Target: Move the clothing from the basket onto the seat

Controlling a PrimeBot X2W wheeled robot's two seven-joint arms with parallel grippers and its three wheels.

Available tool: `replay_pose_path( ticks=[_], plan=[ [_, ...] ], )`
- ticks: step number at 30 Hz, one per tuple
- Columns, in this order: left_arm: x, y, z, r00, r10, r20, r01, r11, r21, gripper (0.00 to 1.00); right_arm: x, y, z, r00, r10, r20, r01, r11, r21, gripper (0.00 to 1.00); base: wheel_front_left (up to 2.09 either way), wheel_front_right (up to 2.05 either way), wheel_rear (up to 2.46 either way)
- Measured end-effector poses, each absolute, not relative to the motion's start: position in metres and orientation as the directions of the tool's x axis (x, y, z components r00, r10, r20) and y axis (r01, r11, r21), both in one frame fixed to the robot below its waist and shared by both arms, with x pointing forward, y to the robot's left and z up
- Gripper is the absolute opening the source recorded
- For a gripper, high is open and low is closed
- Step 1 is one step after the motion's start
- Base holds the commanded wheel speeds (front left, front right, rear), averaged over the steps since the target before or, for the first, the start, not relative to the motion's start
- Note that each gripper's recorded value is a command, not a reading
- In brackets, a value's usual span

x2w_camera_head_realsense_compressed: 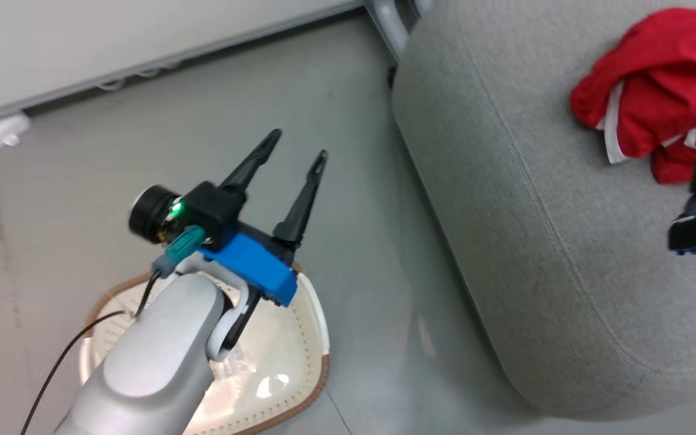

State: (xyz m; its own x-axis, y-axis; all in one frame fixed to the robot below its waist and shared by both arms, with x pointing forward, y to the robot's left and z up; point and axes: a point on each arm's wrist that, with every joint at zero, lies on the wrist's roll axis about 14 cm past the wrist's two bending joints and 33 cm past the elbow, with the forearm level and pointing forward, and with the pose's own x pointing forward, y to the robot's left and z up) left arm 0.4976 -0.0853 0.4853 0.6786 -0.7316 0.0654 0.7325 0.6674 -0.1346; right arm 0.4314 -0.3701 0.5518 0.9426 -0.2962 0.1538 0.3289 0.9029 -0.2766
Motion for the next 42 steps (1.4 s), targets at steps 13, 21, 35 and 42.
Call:
replay_pose_path(
  ticks=[13,21,35,42],
  plan=[
    [0.488,0.045,0.53,0.908,-0.398,0.135,0.414,0.901,-0.13,1.0,0.454,-0.248,0.554,0.983,-0.018,0.184,0.044,0.989,-0.139,1.0,0.0,0.0,0.0],
    [0.455,0.099,0.54,0.955,-0.252,0.158,0.274,0.952,-0.137,1.0,0.442,-0.198,0.548,0.981,0.084,0.173,-0.072,0.995,-0.075,1.0,0.0,0.0,0.0],
    [0.398,0.154,0.534,0.985,-0.086,0.151,0.113,0.977,-0.183,1.0,0.406,-0.17,0.527,0.985,0.118,0.128,-0.122,0.992,0.017,1.0,0.0,0.0,0.0],
    [0.386,0.167,0.531,0.987,-0.055,0.148,0.082,0.98,-0.182,1.0,0.394,-0.168,0.518,0.988,0.113,0.104,-0.117,0.992,0.039,1.0,0.0,0.0,0.0]
  ],
)
